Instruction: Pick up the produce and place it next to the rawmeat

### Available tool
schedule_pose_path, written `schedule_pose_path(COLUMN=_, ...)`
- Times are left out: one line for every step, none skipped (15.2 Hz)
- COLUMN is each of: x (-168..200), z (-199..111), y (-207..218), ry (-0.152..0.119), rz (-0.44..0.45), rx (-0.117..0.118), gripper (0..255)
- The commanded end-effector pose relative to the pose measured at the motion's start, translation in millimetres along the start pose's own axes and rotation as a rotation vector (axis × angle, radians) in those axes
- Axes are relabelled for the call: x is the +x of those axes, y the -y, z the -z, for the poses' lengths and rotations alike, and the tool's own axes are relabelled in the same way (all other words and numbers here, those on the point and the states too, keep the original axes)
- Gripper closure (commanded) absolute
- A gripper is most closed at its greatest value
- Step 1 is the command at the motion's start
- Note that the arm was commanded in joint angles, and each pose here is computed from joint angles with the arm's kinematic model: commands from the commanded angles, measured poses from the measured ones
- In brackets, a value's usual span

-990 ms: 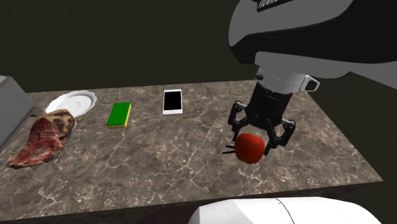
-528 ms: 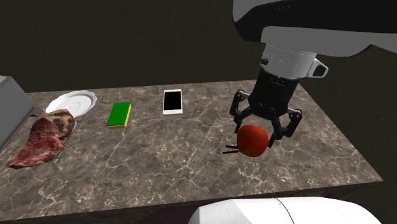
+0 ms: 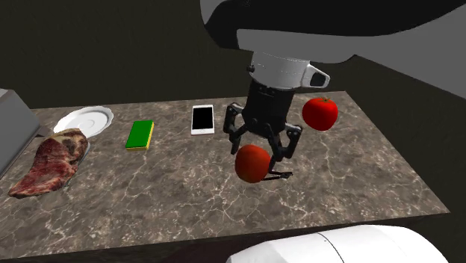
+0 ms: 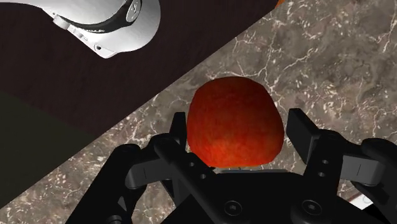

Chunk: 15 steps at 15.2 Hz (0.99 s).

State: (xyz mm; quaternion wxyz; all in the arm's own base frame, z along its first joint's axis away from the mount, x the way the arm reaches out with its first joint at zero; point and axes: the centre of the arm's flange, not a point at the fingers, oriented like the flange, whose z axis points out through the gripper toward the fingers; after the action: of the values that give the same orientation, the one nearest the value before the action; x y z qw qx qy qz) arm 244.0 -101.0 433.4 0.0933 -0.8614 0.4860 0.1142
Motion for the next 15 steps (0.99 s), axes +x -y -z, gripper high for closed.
schedule_pose_path(x=-13.1, z=-6.2, y=21.0, ry=0.001, rz=-0.003, rx=0.002, gripper=255)
schedule_pose_path(x=-18.9, z=-8.6, y=32.6, ry=0.001, rz=-0.003, rx=0.002, gripper=255)
schedule_pose_path(x=-24.8, z=-10.9, y=44.2, ry=0.001, rz=-0.003, rx=0.002, gripper=255)
schedule_pose_path(x=-30.6, z=-13.3, y=55.7, ry=0.001, rz=-0.003, rx=0.002, gripper=255)
schedule_pose_path(x=-36.5, z=-15.6, y=67.3, ry=0.001, rz=-0.003, rx=0.002, gripper=255)
schedule_pose_path(x=-42.4, z=-18.0, y=78.9, ry=0.001, rz=-0.003, rx=0.002, gripper=255)
schedule_pose_path(x=-48.2, z=-20.3, y=90.5, ry=0.001, rz=-0.003, rx=0.002, gripper=255)
schedule_pose_path(x=-54.1, z=-22.7, y=102.1, ry=0.001, rz=-0.003, rx=0.002, gripper=255)
schedule_pose_path(x=-59.9, z=-25.0, y=113.7, ry=0.001, rz=-0.003, rx=0.002, gripper=255)
schedule_pose_path(x=-65.8, z=-27.4, y=125.3, ry=0.001, rz=-0.003, rx=0.002, gripper=255)
schedule_pose_path(x=-71.6, z=-29.7, y=136.9, ry=0.001, rz=-0.003, rx=0.002, gripper=255)
schedule_pose_path(x=-77.5, z=-32.1, y=148.5, ry=0.001, rz=-0.003, rx=0.002, gripper=255)
schedule_pose_path(x=-83.4, z=-34.5, y=160.1, ry=0.001, rz=-0.003, rx=0.002, gripper=255)
schedule_pose_path(x=-89.2, z=-36.8, y=171.7, ry=0.001, rz=-0.003, rx=0.002, gripper=255)
schedule_pose_path(x=-95.1, z=-39.2, y=183.3, ry=0.001, rz=-0.003, rx=0.002, gripper=255)
